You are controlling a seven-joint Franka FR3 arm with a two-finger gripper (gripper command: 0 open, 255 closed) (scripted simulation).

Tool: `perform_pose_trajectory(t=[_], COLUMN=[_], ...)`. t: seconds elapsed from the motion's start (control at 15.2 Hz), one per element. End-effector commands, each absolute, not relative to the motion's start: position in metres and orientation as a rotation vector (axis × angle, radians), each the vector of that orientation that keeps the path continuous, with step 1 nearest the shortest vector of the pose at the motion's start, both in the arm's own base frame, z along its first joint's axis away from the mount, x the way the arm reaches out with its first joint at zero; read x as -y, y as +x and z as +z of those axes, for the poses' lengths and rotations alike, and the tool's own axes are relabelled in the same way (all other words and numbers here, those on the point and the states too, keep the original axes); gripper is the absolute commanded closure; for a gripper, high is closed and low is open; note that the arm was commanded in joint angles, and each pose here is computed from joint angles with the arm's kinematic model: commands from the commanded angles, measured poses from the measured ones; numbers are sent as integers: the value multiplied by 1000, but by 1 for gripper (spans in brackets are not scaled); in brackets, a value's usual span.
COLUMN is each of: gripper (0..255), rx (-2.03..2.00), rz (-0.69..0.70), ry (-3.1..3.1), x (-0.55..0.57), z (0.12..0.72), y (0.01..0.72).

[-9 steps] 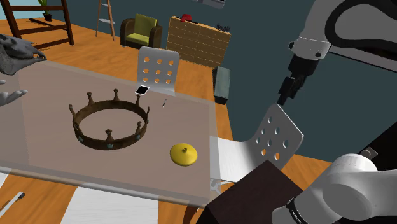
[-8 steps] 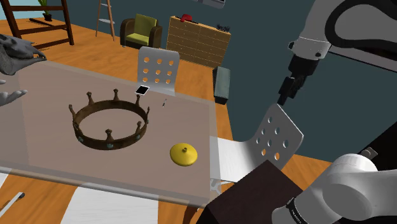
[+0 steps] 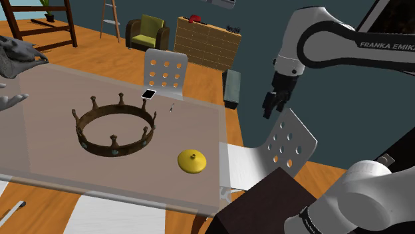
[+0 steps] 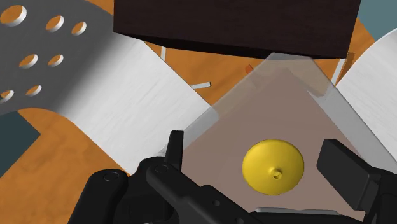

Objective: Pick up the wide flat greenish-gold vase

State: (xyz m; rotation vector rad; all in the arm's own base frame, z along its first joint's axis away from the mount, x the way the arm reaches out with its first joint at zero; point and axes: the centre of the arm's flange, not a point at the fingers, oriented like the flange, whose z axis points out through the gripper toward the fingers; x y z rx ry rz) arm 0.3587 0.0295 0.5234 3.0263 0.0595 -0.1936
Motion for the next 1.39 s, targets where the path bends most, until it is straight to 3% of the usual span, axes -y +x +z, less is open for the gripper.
perform_pose_trajectory(t=[0.0, 1.32], gripper=[0, 0], rx=[-47, 65], rz=[-207, -357], ry=[3028, 3035], x=[-39, -132], z=[503, 297], y=[373, 525])
